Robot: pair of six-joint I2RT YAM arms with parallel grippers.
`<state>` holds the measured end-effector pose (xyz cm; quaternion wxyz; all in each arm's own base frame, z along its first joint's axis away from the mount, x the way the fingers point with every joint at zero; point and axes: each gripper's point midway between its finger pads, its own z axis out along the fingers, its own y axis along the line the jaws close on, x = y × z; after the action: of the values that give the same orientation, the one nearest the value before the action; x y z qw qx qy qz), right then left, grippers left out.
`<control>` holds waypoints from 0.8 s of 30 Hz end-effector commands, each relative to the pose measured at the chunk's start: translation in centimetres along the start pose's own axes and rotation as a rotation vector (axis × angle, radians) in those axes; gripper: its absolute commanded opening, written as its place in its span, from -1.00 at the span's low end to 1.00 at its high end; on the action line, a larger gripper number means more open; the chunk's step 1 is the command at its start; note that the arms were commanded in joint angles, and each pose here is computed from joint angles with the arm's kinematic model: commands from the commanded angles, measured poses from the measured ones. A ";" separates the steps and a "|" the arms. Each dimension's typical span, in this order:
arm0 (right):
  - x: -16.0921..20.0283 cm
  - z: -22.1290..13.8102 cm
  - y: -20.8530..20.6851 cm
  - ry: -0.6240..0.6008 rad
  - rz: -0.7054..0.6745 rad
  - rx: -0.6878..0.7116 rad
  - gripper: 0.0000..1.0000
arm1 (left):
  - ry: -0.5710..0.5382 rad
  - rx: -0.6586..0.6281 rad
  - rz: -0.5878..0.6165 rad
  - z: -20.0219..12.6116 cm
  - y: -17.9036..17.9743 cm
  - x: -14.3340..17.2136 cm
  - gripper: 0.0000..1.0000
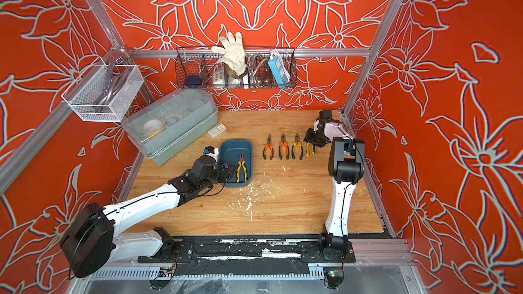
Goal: Take the pliers out of the storage box
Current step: Place the pliers at the center of the board.
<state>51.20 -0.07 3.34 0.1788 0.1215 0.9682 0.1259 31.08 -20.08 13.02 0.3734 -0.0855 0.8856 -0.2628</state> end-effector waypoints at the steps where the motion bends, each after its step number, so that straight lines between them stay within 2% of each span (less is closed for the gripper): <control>1: 2.4 0.0 -2.3 0.075 0.031 0.120 0.17 | -0.013 -0.004 0.015 -0.3 0.0 -0.3 0.25; 10: 2.5 0.5 -1.6 0.079 0.030 0.072 0.17 | -0.016 -0.010 0.019 -0.2 0.1 -0.4 0.25; 18: 2.2 0.6 0.8 0.068 -0.013 -0.023 0.10 | -0.014 -0.012 0.018 -0.2 0.1 -0.3 0.25; 24: 2.4 1.2 1.7 0.084 -0.050 -0.042 0.03 | -0.012 -0.013 0.020 -0.2 0.1 -0.3 0.25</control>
<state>50.98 0.90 3.37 0.1755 0.1064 0.9700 0.1303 31.17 -19.92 13.00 0.3770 -0.0848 0.8856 -0.2575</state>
